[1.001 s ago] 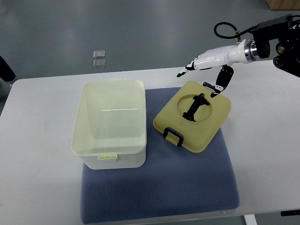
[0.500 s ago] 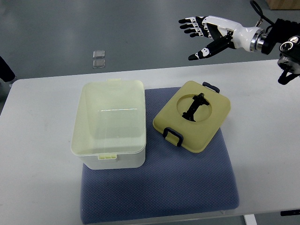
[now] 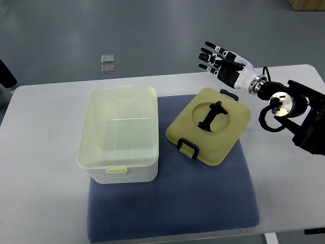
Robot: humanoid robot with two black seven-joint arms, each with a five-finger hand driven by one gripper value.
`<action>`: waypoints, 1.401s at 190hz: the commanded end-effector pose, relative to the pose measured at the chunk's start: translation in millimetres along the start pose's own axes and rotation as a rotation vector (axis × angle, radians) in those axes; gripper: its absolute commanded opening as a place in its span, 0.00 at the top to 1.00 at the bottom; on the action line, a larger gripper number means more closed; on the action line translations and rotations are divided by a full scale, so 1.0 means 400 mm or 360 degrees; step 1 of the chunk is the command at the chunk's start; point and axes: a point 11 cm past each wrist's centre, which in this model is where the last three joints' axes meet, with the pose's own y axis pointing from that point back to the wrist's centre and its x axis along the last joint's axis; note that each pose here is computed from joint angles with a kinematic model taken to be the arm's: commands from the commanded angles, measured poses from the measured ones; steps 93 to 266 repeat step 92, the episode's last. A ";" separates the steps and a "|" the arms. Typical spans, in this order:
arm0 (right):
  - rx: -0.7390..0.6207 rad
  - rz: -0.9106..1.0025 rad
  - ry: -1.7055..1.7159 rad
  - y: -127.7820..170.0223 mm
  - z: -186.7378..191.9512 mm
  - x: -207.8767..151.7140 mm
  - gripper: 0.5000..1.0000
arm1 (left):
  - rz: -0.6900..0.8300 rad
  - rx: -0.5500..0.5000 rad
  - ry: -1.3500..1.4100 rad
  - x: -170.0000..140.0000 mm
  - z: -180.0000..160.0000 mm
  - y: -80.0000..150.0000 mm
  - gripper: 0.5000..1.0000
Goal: Open white storage box with right hand
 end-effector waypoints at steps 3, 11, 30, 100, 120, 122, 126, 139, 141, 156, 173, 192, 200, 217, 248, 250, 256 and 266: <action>0.0011 0.0011 -0.0041 0.002 -0.001 0.005 0.14 | 0.0000 0.0000 0.0002 0.000 0.000 0.000 0.00; 0.0018 0.0011 -0.0041 0.002 -0.002 0.005 0.14 | 0.0000 0.0000 -0.0001 0.000 0.000 0.000 0.00; 0.0023 0.0020 -0.0033 0.003 -0.004 0.007 0.14 | 0.0000 0.0000 -0.0001 0.000 0.000 0.000 0.00; 0.0015 0.0000 -0.0025 0.004 0.004 0.005 0.14 | 0.0000 0.0000 0.0002 0.000 0.000 0.000 0.00; 0.0015 0.0000 -0.0025 0.004 0.004 0.005 0.14 | 0.0000 0.0000 0.0002 0.000 0.000 0.000 0.00; 0.0015 0.0000 -0.0025 0.004 0.004 0.005 0.14 | 0.0000 0.0000 0.0002 0.000 0.000 0.000 0.00; 0.0015 0.0000 -0.0025 0.004 0.004 0.005 0.14 | 0.0000 0.0000 0.0002 0.000 0.000 0.000 0.00; 0.0015 0.0000 -0.0025 0.004 0.004 0.005 0.14 | 0.0000 0.0000 0.0002 0.000 0.000 0.000 0.00; 0.0015 0.0000 -0.0025 0.004 0.004 0.005 0.14 | 0.0000 0.0000 0.0002 0.000 0.000 0.000 0.00; 0.0015 0.0000 -0.0025 0.004 0.004 0.005 0.14 | 0.0000 0.0000 0.0002 0.000 0.000 0.000 0.00; 0.0015 0.0000 -0.0025 0.004 0.004 0.005 0.14 | 0.0000 0.0000 0.0002 0.000 0.000 0.000 0.00; 0.0015 0.0000 -0.0025 0.004 0.004 0.005 0.14 | 0.0000 0.0000 0.0002 0.000 0.000 0.000 0.00; 0.0015 0.0000 -0.0025 0.004 0.004 0.005 0.14 | 0.0000 0.0000 0.0002 0.000 0.000 0.000 0.00; 0.0015 0.0000 -0.0025 0.004 0.004 0.005 0.14 | 0.0000 0.0000 0.0002 0.000 0.000 0.000 0.00; 0.0015 0.0000 -0.0025 0.004 0.004 0.005 0.14 | 0.0000 0.0000 0.0002 0.000 0.000 0.000 0.00; 0.0015 0.0000 -0.0025 0.004 0.004 0.005 0.14 | 0.0000 0.0000 0.0002 0.000 0.000 0.000 0.00; 0.0015 0.0000 -0.0025 0.004 0.004 0.005 0.14 | 0.0000 0.0000 0.0002 0.000 0.000 0.000 0.00; 0.0015 0.0000 -0.0025 0.004 0.004 0.005 0.14 | 0.0000 0.0000 0.0002 0.000 0.000 0.000 0.00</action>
